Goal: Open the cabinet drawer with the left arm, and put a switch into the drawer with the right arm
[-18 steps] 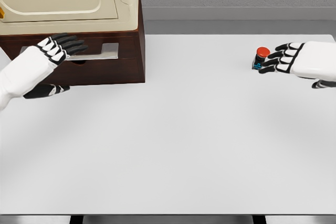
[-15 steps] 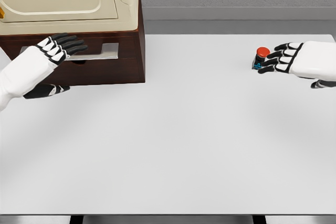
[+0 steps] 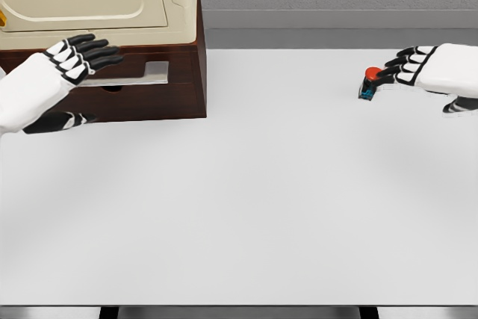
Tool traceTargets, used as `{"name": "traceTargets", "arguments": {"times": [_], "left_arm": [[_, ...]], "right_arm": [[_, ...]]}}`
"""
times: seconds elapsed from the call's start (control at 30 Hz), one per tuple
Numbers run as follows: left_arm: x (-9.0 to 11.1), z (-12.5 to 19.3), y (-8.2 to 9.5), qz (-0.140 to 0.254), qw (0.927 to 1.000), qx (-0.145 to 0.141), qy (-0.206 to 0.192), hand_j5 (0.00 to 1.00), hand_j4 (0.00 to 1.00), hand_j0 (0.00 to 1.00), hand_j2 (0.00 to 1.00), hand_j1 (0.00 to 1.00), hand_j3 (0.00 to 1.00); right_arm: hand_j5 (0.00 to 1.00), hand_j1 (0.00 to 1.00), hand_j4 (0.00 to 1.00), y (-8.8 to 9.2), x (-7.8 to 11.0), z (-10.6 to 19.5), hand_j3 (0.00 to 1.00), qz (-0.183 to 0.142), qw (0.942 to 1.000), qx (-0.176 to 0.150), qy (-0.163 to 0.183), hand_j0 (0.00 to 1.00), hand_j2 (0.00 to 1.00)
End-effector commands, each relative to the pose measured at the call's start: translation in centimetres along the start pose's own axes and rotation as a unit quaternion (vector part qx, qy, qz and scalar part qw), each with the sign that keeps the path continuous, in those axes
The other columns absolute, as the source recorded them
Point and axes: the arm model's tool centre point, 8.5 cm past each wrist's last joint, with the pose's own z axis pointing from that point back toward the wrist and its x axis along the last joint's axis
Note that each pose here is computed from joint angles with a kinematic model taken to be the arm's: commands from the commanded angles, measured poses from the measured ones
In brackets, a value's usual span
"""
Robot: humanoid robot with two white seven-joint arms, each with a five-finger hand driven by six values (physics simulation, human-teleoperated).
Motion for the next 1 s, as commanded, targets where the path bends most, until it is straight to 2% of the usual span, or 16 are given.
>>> {"name": "traceTargets", "arguments": {"times": [0.0,0.07,0.1,0.17,0.23,0.37,0.43,0.5,0.53,0.63,0.8,0.83,0.9,0.97], "left_arm": [[0.0,0.2,-0.2,0.025,0.9986,-0.046,-0.006,0.97,0.97,0.97,0.97,0.97,0.97],[0.1,-0.2,-0.5,0.032,0.9935,-0.108,-0.017,0.97,0.97,0.97,0.97,0.97,0.97],[0.0,-0.4,-0.2,0.028,0.9923,-0.119,-0.019,0.97,0.97,0.97,0.97,0.97,0.97],[0.1,-0.6,0.0,0.047,0.9879,-0.144,-0.032,0.97,0.97,0.97,0.97,0.97,0.97],[0.1,-0.8,0.2,0.044,0.9837,-0.170,-0.039,0.96,0.96,0.96,0.96,0.96,0.96],[-0.6,-1.3,1.2,0.046,0.9852,-0.164,-0.014,0.98,0.98,0.98,0.98,0.98,0.98],[-1.2,-1.4,1.3,0.088,0.9839,-0.155,0.021,0.98,0.98,0.98,0.98,0.98,0.98],[-1.4,-1.4,1.5,0.102,0.9834,-0.148,0.026,0.97,0.97,0.97,0.97,0.97,0.97],[-1.7,-1.4,1.4,0.118,0.9813,-0.146,0.042,0.97,0.97,0.97,0.97,0.97,0.97],[-2.0,-1.4,1.7,0.130,0.9799,-0.142,0.053,0.97,0.97,0.97,0.97,0.97,0.97],[-1.6,-1.7,1.6,0.162,0.9774,-0.130,0.037,0.97,0.97,0.97,0.97,0.97,0.97],[-1.6,-1.7,1.6,0.168,0.9767,-0.129,0.036,0.97,0.97,0.97,0.97,0.97,0.97],[-2.0,-1.7,1.5,0.182,0.9729,-0.130,0.058,0.97,0.97,0.97,0.97,0.97,0.97],[-2.2,-1.7,1.3,0.189,0.9707,-0.131,0.070,0.97,0.97,0.97,0.97,0.97,0.97]], "right_arm": [[1.00,1.00,1.00,1.9,-0.5,-1.4,1.00,-0.030,0.9995,0.012,-0.003,1.00,1.00],[1.00,1.00,1.00,1.8,-1.7,-2.6,1.00,-0.036,0.9993,0.002,0.009,1.00,1.00],[1.00,1.00,1.00,1.8,-2.0,-3.0,1.00,-0.036,0.9993,0.001,0.013,1.00,1.00],[1.00,1.00,1.00,2.3,-2.7,-3.8,1.00,-0.044,0.9988,0.005,0.022,1.00,1.00],[1.00,1.00,1.00,2.7,-3.0,-5.7,1.00,-0.049,0.9985,0.018,0.016,1.00,1.00],[1.00,1.00,1.00,3.1,-3.5,-7.5,1.00,-0.052,0.9980,0.033,0.016,1.00,1.00],[1.00,1.00,1.00,3.5,-3.4,-8.0,1.00,-0.050,0.9977,0.041,0.016,1.00,1.00],[1.00,1.00,1.00,3.2,-4.0,-8.5,1.00,-0.048,0.9976,0.045,0.022,1.00,1.00],[1.00,1.00,1.00,2.9,-4.0,-8.6,1.00,-0.045,0.9978,0.044,0.022,1.00,1.00],[1.00,1.00,1.00,2.0,-4.2,-8.5,1.00,-0.044,0.9983,0.033,0.022,1.00,1.00],[1.00,1.00,1.00,-0.2,-3.1,-8.5,1.00,-0.015,0.9997,0.015,0.008,1.00,1.00],[1.00,1.00,1.00,-0.3,-3.5,-8.1,1.00,-0.018,0.9997,0.011,0.015,1.00,1.00],[1.00,1.00,1.00,-1.0,-3.6,-6.8,1.00,-0.010,0.9997,0.000,0.023,1.00,1.00],[1.00,1.00,1.00,-0.9,-4.4,-7.2,1.00,-0.030,0.9992,-0.007,0.027,1.00,1.00]]}}
